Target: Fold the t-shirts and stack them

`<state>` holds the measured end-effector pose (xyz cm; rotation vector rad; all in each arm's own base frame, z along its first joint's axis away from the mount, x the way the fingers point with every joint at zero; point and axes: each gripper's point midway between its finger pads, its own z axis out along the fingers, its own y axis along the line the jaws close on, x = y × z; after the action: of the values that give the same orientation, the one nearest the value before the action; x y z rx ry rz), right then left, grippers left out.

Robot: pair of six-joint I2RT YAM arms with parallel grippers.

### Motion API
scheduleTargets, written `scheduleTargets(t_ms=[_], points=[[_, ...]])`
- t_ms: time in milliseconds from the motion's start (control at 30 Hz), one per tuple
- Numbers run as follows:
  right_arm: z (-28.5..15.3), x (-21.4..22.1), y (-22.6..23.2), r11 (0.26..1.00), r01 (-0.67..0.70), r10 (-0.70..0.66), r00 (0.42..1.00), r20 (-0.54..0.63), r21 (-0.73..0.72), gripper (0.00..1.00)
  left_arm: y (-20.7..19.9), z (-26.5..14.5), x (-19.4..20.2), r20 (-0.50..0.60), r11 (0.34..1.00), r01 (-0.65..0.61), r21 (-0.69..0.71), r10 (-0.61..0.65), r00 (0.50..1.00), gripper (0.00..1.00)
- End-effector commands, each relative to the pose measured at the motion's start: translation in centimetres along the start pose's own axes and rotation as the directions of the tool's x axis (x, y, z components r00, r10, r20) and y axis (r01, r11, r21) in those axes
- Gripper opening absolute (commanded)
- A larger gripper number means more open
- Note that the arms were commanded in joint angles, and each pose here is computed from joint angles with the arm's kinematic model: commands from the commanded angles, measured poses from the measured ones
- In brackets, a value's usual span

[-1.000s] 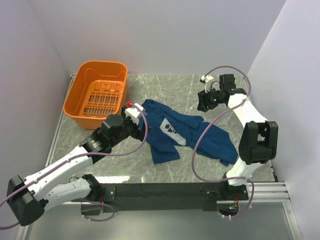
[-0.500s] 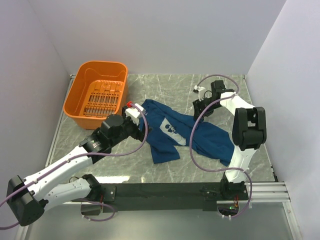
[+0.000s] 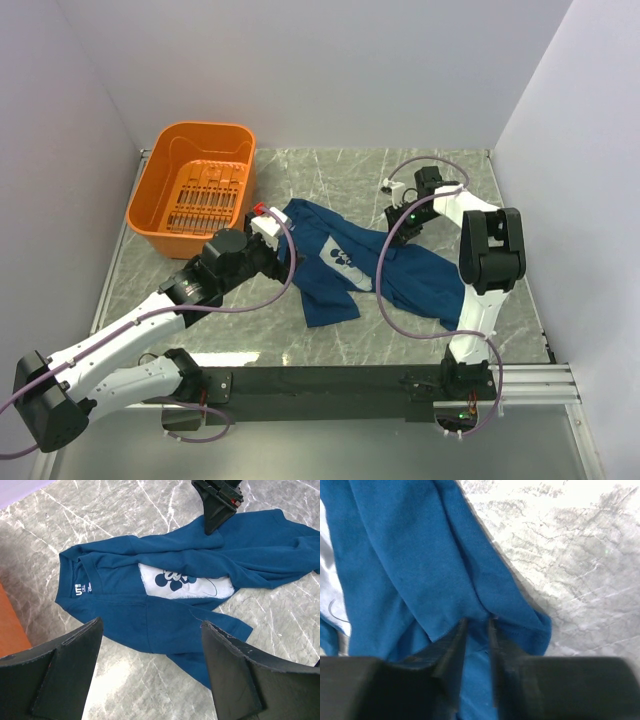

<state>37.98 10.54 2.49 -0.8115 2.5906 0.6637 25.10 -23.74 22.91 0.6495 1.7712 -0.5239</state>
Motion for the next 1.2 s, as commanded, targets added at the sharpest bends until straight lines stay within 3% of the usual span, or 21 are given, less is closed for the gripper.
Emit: scheduleTargets(t_ms=[0, 67, 200, 500, 567, 600, 667, 700, 733, 800, 833, 867, 900, 933, 967, 1033, 1133, 1167], points=[[-1.0, -1.3, 0.2, 1.0, 0.019, -0.019, 1.0, 0.02, 0.018, 0.26, -0.3, -0.2, -1.9, 0.061, 1.0, -0.011, 0.021, 0.01, 0.998, 0.85], [-1.8, -1.8, 0.4, 0.999, 0.038, -0.039, 0.999, 0.034, 0.028, 0.13, -0.3, -0.2, -1.9, 0.06, 1.0, -0.011, 0.021, 0.01, 0.998, 0.85], [-4.5, -3.9, 0.9, 0.994, 0.084, -0.091, 0.991, 0.099, 0.074, 0.0, -0.3, -0.2, -1.8, 0.058, 1.0, -0.013, 0.021, 0.011, 0.998, 0.85], [-10.4, -10.5, 0.8, 0.958, 0.162, -0.213, 0.954, 0.209, 0.236, 0.0, -0.3, -0.1, -1.8, 0.057, 1.0, -0.016, 0.023, 0.015, 0.998, 0.85], [-12.1, -14.4, 0.3, 0.926, 0.19, -0.276, 0.93, 0.241, 0.327, 0.0, -0.2, 0.0, -1.7, 0.054, 1.0, -0.019, 0.015, 0.018, 0.998, 0.85], [-11.7, -15.2, -1.5, 0.904, 0.15, -0.254, 0.942, 0.219, 0.4, 0.0, -0.1, -0.1, -1.6, 0.051, 1.0, -0.02, 0.01, 0.019, 0.999, 0.85], [-14.3, -21.0, -2.2, 0.837, 0.11, -0.315, 0.898, 0.307, 0.536, 0.0, 0.1, 0.0, -1.3, 0.045, 1.0, -0.027, 0.0, 0.027, 0.999, 0.85], [-14.1, -22.1, -4.4, 0.783, 0.038, -0.285, 0.909, 0.303, 0.621, 0.0, 0.3, 0.0, -1.3, 0.044, 0.999, -0.03, -0.009, 0.031, 0.999, 0.85], [-16.9, -26.0, -4.5, 0.734, -0.013, -0.345, 0.854, 0.389, 0.679, 0.0, 0.4, 0.2, -1.0, 0.036, 0.999, -0.033, -0.014, 0.034, 0.999, 0.85], [-16.8, -29.0, -4.9, 0.678, -0.076, -0.377, 0.818, 0.434, 0.731, 0.0, 0.7, 0.3, -0.8, 0.03, 0.999, -0.041, -0.029, 0.042, 0.999, 0.85], [-19.0, -31.2, -5.3, 0.615, -0.157, -0.42, 0.764, 0.49, 0.773, 0.0, 0.8, 0.4, -0.6, 0.022, 0.998, -0.043, -0.036, 0.044, 0.999, 0.85], [-18.9, -32.0, -5.2, 0.592, -0.175, -0.441, 0.746, 0.498, 0.787, 0.0, 0.9, 0.5, -0.5, 0.02, 0.998, -0.047, -0.037, 0.048, 0.999, 0.85], [-17.4, -32.6, -5.0, 0.572, -0.154, -0.466, 0.747, 0.474, 0.806, 0.07, 1.0, 0.6, -0.5, 0.018, 0.998, -0.049, -0.043, 0.05, 0.999, 0.85], [-16.8, -32.9, -5.4, 0.537, -0.153, -0.484, 0.75, 0.451, 0.83, 0.44, 1.0, 0.7, -0.2, 0.008, 0.998, -0.05, -0.043, 0.05, 0.999, 0.85], [-16.6, -33.1, -4.9, 0.535, -0.154, -0.487, 0.747, 0.452, 0.831, 0.61, 0.9, 0.8, -0.2, 0.005, 0.998, -0.05, -0.042, 0.05, 0.999, 0.85], [-15.1, -32.3, -5.3, 0.541, -0.143, -0.462, 0.773, 0.435, 0.829, 0.85, 0.8, 1.1, 0.2, -0.014, 0.998, -0.052, -0.035, 0.051, 0.999, 0.85], [-15.5, -29.6, -6.3, 0.555, -0.169, -0.395, 0.808, 0.437, 0.814, 0.89, 0.7, 1.3, 0.5, -0.028, 0.999, -0.04, -0.031, 0.039, 0.999, 0.85], [-17.8, -29.4, -4.8, 0.592, -0.176, -0.399, 0.784, 0.476, 0.787, 0.89, 0.7, 1.4, 0.7, -0.036, 0.999, -0.032, -0.031, 0.031, 0.999, 0.85]])
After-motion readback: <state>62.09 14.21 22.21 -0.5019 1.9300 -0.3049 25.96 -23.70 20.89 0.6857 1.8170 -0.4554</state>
